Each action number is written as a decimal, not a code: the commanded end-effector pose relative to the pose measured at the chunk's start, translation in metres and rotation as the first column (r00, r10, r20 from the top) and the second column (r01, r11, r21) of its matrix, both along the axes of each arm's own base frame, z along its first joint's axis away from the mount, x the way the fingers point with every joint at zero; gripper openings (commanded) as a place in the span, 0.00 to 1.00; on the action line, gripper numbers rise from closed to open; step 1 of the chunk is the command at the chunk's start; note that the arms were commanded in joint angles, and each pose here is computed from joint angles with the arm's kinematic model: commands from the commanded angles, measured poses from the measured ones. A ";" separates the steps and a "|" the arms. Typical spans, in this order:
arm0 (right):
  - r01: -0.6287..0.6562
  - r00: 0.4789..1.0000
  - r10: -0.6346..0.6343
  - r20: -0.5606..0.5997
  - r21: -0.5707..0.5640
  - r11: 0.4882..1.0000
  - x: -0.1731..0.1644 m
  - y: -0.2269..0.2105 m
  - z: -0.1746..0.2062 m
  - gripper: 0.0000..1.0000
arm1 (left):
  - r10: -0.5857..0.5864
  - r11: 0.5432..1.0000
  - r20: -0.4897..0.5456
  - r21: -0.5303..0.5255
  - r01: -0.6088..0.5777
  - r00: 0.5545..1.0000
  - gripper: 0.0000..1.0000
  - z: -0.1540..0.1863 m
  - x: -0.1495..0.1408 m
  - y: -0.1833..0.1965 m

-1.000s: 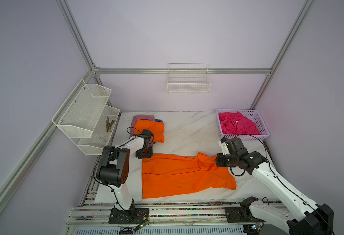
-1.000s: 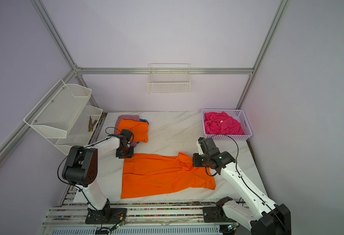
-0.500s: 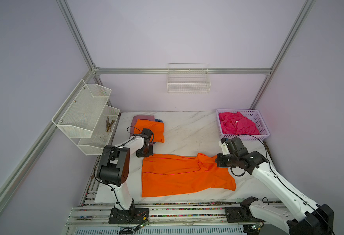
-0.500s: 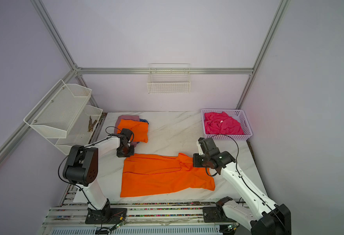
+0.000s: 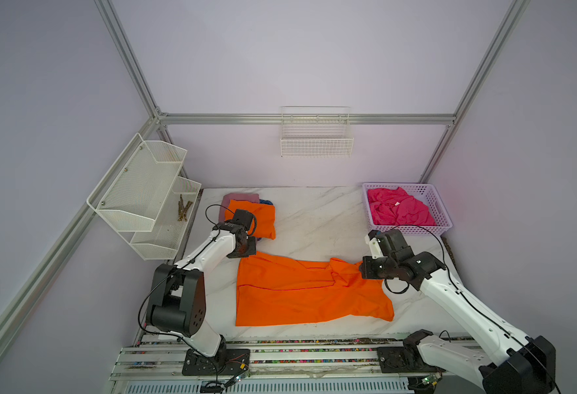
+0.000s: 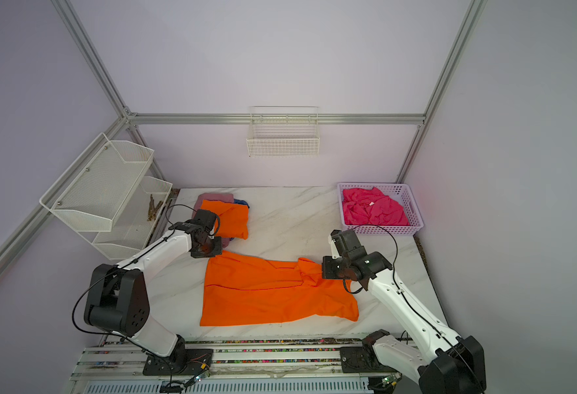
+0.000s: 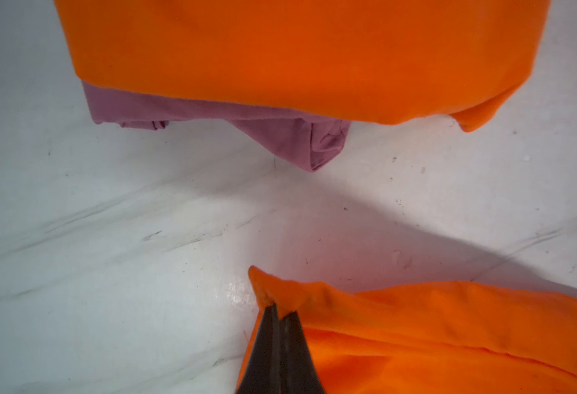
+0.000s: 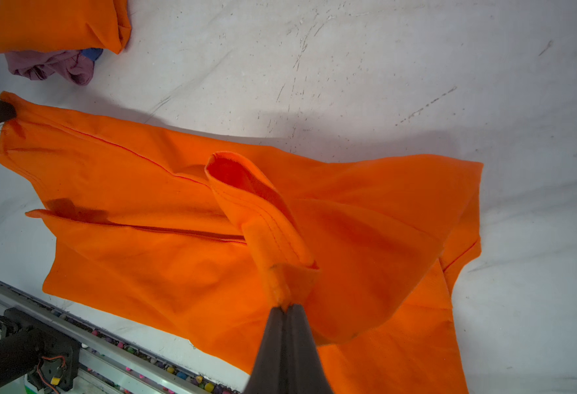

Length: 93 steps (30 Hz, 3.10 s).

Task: Fold and stack t-shirts
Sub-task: Fold the T-shirt, then smooth out the T-shirt at the center of the board.

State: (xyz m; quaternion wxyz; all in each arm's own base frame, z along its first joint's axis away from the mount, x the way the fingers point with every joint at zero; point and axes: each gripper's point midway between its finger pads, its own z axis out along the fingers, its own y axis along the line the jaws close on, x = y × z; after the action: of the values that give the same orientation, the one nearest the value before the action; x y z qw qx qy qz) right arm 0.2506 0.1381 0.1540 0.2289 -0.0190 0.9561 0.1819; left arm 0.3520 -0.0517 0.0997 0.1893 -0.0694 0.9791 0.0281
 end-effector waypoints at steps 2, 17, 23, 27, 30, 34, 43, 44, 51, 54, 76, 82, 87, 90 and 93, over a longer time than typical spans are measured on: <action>-0.027 0.998 0.026 0.056 0.022 0.999 0.012 0.009 0.014 0.00 | 0.035 0.999 -0.008 0.001 -0.035 0.999 0.00 0.012 -0.025 -0.006; 0.008 1.000 -0.009 0.013 0.022 1.000 -0.020 -0.006 0.005 0.00 | 0.192 0.974 -0.056 0.137 -0.182 0.980 0.00 0.028 -0.124 0.004; 0.030 0.999 -0.030 -0.020 0.021 0.999 -0.031 -0.004 0.002 0.00 | 0.233 0.963 -0.094 0.163 -0.215 0.968 0.00 0.021 -0.148 0.007; 0.068 0.993 -0.064 -0.098 0.039 0.997 -0.048 0.000 -0.023 0.00 | 0.234 0.963 -0.103 0.159 -0.217 0.967 0.02 0.016 -0.156 -0.001; 0.104 0.992 -0.099 -0.072 0.070 0.992 -0.054 0.000 -0.024 0.00 | 0.222 0.967 -0.123 0.159 -0.201 0.967 0.02 0.009 -0.163 -0.007; 0.152 0.987 -0.148 -0.058 0.058 0.987 -0.064 -0.010 -0.029 0.00 | 0.206 0.970 -0.132 0.155 -0.185 0.970 0.02 0.005 -0.170 -0.016; 0.178 0.980 -0.173 -0.100 0.046 0.983 -0.086 -0.014 -0.052 0.00 | 0.231 0.959 -0.190 0.213 -0.189 0.954 0.02 -0.020 -0.198 -0.026; 0.179 0.980 -0.175 -0.097 0.032 0.983 -0.087 -0.016 -0.052 0.00 | 0.242 0.953 -0.190 0.233 -0.196 0.951 0.02 -0.022 -0.202 -0.024; 0.215 0.970 -0.213 -0.120 0.008 0.976 -0.100 -0.026 -0.058 0.00 | 0.301 0.919 -0.235 0.329 -0.215 0.924 0.00 -0.042 -0.231 -0.012; 0.235 0.965 -0.234 -0.121 -0.008 0.972 -0.105 -0.033 -0.058 0.00 | 0.349 0.898 -0.275 0.372 -0.235 0.896 0.00 -0.057 -0.252 0.000; 0.121 0.979 -0.120 -0.165 -0.007 0.993 -0.114 -0.008 -0.064 0.00 | 0.201 0.932 -0.175 0.338 -0.133 0.964 0.15 -0.059 -0.211 -0.036; 0.095 0.982 -0.096 -0.164 -0.016 0.995 -0.125 -0.009 -0.058 0.00 | 0.232 0.931 -0.163 0.323 -0.170 0.959 0.15 -0.059 -0.220 -0.028; 0.072 0.986 -0.076 -0.146 -0.030 0.997 -0.129 -0.013 -0.045 0.12 | 0.275 0.924 -0.155 0.314 -0.216 0.949 0.16 -0.058 -0.234 -0.013; 0.080 0.994 -0.081 -0.079 -0.009 0.997 -0.123 -0.016 -0.025 0.17 | 0.285 0.926 -0.150 0.298 -0.231 0.947 0.17 -0.059 -0.238 -0.012; 0.065 0.997 -0.067 0.029 0.069 0.995 -0.112 -0.009 0.005 0.19 | 0.290 0.922 -0.149 0.307 -0.235 0.945 0.16 -0.061 -0.241 -0.009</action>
State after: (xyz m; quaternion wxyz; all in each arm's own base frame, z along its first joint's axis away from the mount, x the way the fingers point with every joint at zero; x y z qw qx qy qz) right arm 0.1288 0.1303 0.1324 0.1991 0.0229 0.9607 0.1919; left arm 0.1139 -0.0633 0.0371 0.0913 -0.1536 0.9635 0.1992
